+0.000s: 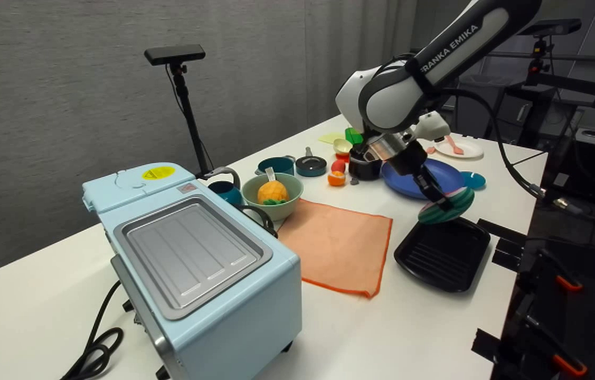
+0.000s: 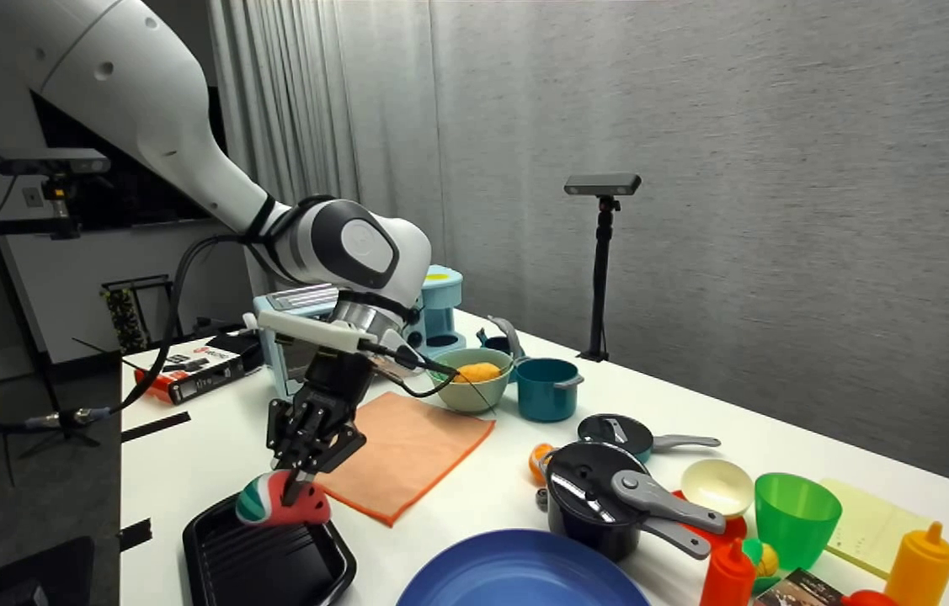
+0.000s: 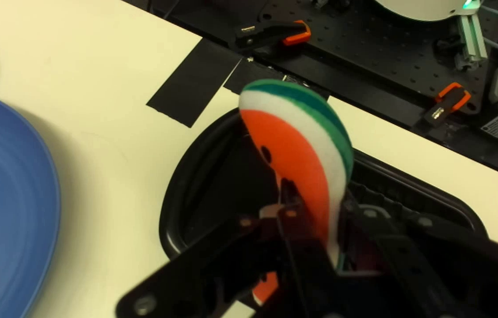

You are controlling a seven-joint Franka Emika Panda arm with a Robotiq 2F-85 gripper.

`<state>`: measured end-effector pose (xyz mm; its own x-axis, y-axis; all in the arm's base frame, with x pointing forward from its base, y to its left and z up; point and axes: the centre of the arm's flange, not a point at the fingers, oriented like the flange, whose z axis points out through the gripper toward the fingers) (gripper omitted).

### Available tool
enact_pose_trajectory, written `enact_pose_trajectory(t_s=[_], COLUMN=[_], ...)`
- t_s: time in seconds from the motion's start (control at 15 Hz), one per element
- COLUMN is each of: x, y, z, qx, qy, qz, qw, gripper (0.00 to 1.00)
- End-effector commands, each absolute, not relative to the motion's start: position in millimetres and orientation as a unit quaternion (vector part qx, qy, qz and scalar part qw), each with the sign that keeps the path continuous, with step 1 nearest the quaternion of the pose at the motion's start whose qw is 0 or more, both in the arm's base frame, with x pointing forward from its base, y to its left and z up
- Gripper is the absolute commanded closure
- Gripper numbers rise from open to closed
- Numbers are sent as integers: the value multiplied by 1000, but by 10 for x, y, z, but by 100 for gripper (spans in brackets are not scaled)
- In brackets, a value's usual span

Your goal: Put the orange and pineapple plushies on the black plate

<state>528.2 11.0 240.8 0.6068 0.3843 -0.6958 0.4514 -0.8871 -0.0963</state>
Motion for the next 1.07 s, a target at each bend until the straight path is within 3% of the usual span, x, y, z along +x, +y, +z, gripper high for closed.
enact_pose_trajectory(t_s=[0.0, 0.33, 0.47, 1.0], x=[5379, 5528, 5632, 6225], y=[130, 88, 49, 17], z=[2448, 2616, 2733, 3299], qx=[889, 913, 936, 989], qy=[239, 217, 184, 106], qz=[-384, -343, -299, -102], qw=[69, 43, 27, 5], gripper=[47, 10, 0, 0])
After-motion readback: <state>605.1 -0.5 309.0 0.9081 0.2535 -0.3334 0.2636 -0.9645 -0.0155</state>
